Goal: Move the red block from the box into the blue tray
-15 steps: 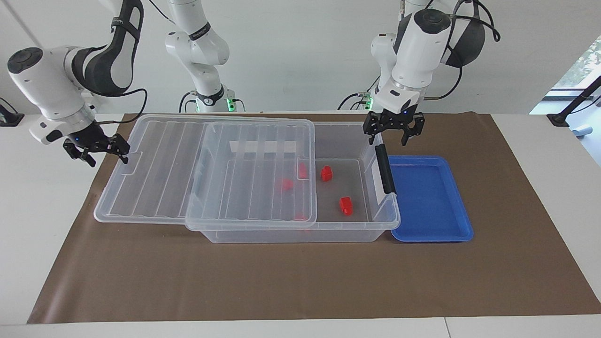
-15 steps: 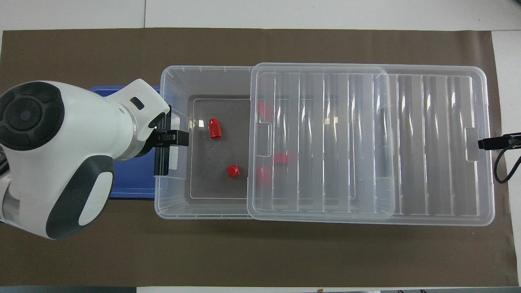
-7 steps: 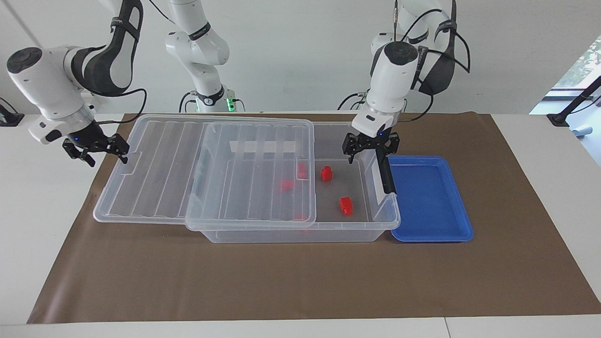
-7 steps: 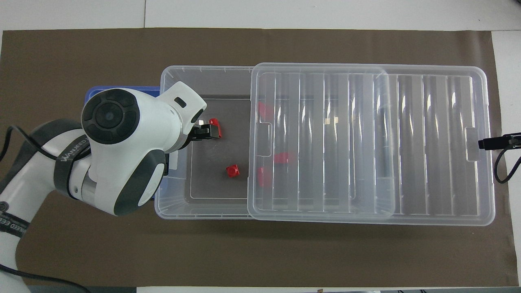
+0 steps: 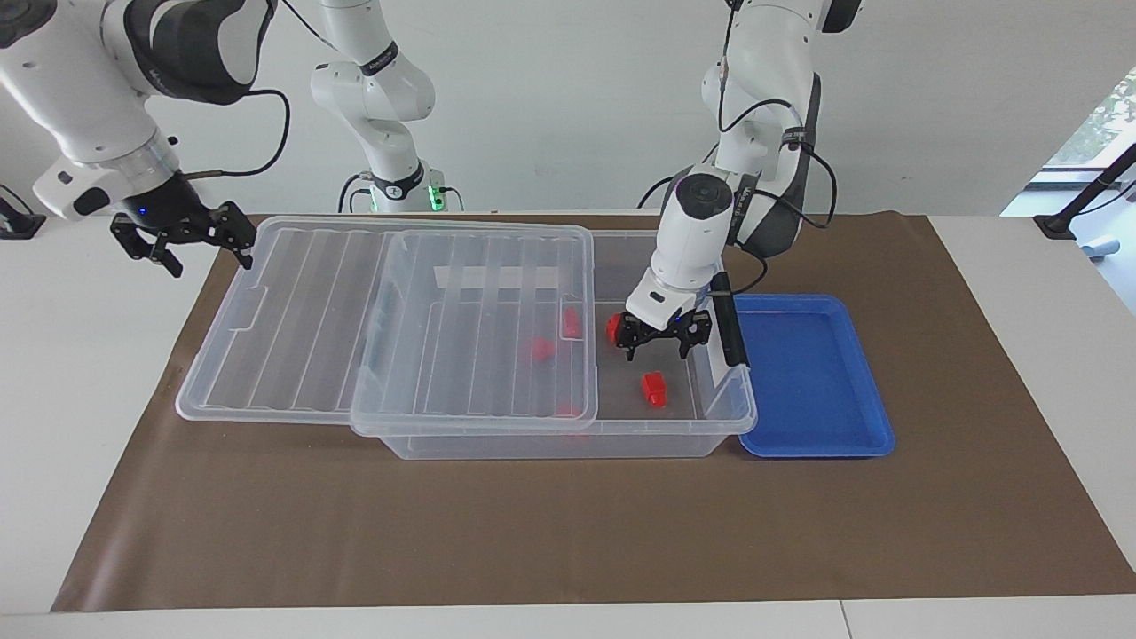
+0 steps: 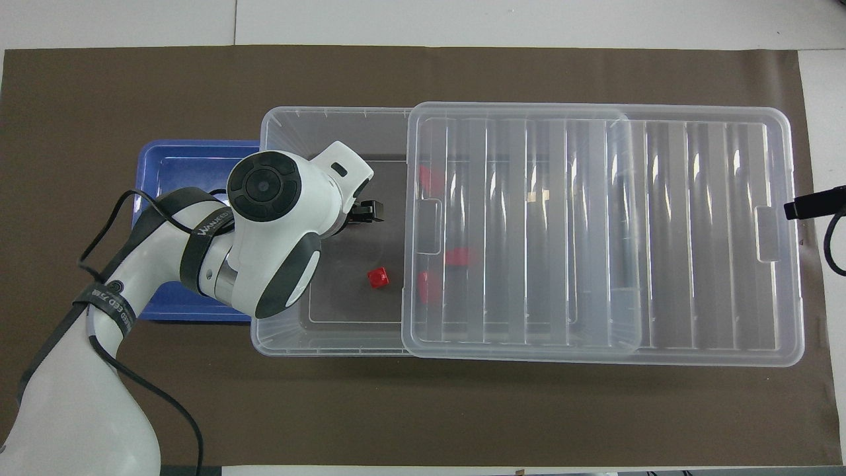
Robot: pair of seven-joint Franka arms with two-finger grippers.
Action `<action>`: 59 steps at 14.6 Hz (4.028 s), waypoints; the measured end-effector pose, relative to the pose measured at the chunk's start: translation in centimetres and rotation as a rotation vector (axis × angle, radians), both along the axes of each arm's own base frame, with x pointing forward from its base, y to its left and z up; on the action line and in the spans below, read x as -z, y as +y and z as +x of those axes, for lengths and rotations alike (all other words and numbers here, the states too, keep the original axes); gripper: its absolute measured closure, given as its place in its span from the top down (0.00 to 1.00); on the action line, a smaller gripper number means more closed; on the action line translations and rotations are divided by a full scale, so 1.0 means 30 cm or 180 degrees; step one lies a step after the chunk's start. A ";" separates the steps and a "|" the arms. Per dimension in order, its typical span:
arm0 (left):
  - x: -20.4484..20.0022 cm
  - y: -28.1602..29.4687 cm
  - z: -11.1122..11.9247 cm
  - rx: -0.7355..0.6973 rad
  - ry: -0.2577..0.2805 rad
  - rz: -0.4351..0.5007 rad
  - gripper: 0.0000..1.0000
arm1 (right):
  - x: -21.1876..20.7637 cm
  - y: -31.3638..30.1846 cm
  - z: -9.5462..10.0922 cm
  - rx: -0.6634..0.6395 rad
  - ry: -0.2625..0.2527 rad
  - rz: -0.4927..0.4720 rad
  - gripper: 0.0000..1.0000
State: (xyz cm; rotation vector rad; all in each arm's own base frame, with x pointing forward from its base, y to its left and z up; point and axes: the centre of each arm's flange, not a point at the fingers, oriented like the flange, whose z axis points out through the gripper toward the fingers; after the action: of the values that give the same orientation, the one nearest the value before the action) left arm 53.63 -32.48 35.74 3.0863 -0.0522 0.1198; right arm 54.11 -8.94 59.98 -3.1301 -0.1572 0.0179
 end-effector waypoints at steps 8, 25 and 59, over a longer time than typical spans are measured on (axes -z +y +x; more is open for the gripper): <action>0.160 -0.002 0.024 0.0005 0.0032 0.0050 0.97 | -0.034 0.076 -0.014 0.0173 0.0097 -0.0005 1.00; -0.285 0.067 -0.042 -0.0006 -0.0072 0.0107 0.34 | -0.020 0.081 -0.018 0.0232 0.0147 -0.0003 1.00; 0.132 0.876 0.081 0.0200 -0.0379 0.0209 0.93 | 0.424 -0.201 0.008 0.0175 0.0031 -0.0019 0.01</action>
State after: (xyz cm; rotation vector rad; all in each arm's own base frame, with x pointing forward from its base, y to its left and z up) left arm 56.07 -6.20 31.78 3.1355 -0.1607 0.3048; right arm 54.35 -14.97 47.27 -3.1382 -0.0714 0.0333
